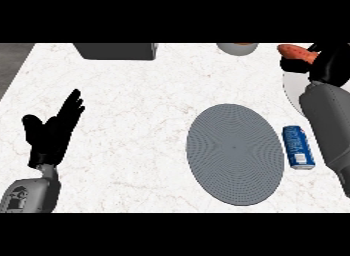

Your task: Pick the sweet potato from the placemat and place it in the plate

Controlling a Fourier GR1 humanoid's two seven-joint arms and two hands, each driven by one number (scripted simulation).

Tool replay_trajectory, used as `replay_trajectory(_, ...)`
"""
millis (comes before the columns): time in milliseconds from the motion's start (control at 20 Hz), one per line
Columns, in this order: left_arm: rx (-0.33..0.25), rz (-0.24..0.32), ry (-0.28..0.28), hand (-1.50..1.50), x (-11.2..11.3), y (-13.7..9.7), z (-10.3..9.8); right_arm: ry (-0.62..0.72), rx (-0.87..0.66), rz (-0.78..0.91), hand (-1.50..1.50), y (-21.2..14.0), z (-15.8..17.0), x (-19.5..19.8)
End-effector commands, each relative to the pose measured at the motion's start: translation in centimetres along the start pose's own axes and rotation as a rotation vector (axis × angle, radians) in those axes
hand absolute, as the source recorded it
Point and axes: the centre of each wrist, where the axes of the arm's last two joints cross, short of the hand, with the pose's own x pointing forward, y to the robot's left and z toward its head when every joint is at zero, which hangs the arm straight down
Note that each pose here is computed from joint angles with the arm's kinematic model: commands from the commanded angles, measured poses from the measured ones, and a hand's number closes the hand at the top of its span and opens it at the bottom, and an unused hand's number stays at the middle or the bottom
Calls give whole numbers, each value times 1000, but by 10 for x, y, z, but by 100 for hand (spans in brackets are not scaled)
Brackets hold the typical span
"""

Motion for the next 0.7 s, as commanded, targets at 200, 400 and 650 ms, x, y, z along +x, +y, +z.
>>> replay_trajectory(200, 20, -6, -5, 0, -13, 20, 1, 85, -21, 44, 150, -18, -38, -73)
replay_trajectory(400, 1, 7, -4, 0, 2, -7, 3, 120, 92, 136, 150, -6, -24, -111)
replay_trajectory(650, 4, -4, -8, 0, -14, 12, 1, 253, 253, -56, 150, -21, -41, -115)
